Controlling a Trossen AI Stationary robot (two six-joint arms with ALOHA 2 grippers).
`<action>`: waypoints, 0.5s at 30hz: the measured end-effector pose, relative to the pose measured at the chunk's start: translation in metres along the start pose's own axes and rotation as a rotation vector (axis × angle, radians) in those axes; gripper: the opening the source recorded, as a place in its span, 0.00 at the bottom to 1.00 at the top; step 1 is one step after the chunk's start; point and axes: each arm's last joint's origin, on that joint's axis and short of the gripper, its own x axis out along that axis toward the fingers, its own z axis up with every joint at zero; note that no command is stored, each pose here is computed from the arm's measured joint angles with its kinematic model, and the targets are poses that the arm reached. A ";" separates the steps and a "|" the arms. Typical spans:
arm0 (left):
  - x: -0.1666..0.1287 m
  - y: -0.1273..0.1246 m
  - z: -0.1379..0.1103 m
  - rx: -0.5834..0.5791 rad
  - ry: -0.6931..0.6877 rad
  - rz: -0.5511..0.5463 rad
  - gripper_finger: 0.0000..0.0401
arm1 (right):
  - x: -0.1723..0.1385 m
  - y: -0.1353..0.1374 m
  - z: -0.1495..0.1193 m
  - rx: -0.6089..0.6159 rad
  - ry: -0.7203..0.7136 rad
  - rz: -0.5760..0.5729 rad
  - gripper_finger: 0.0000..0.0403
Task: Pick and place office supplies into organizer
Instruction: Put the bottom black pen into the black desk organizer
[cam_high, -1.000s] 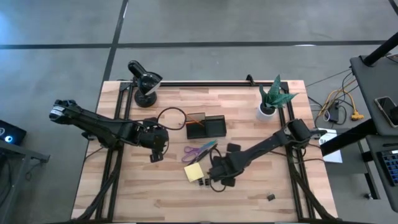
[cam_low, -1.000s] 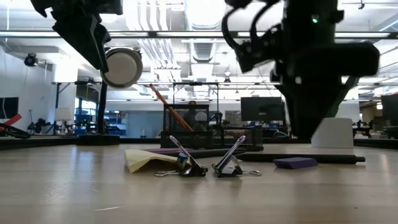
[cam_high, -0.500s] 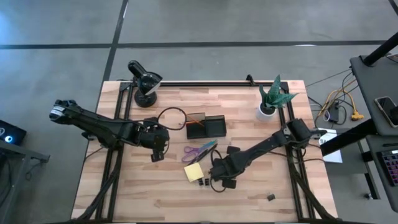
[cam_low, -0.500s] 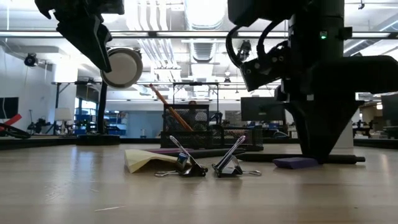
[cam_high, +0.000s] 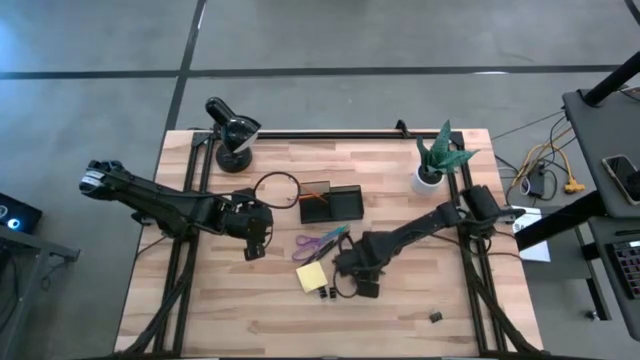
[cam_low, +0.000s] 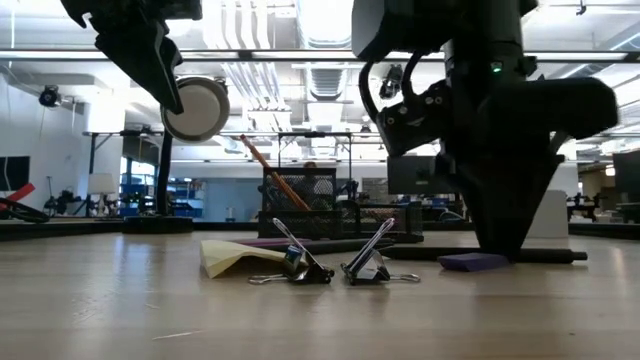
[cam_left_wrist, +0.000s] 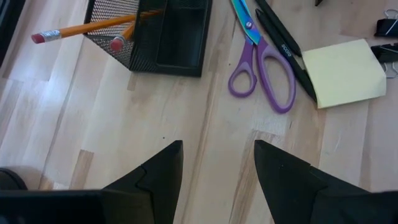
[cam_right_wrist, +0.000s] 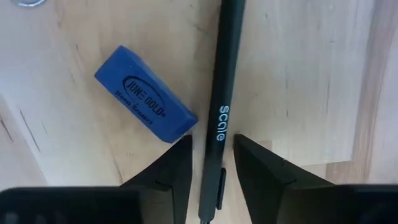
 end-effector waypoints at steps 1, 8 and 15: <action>0.000 0.000 0.000 0.000 0.000 0.000 0.45 | 0.001 -0.002 0.000 0.008 0.008 0.010 0.25; 0.000 0.000 0.000 0.002 0.005 0.002 0.45 | 0.002 -0.008 0.002 0.012 -0.028 -0.069 0.15; 0.000 0.000 -0.001 0.003 0.004 0.008 0.45 | 0.005 -0.007 0.002 -0.029 -0.029 -0.085 0.15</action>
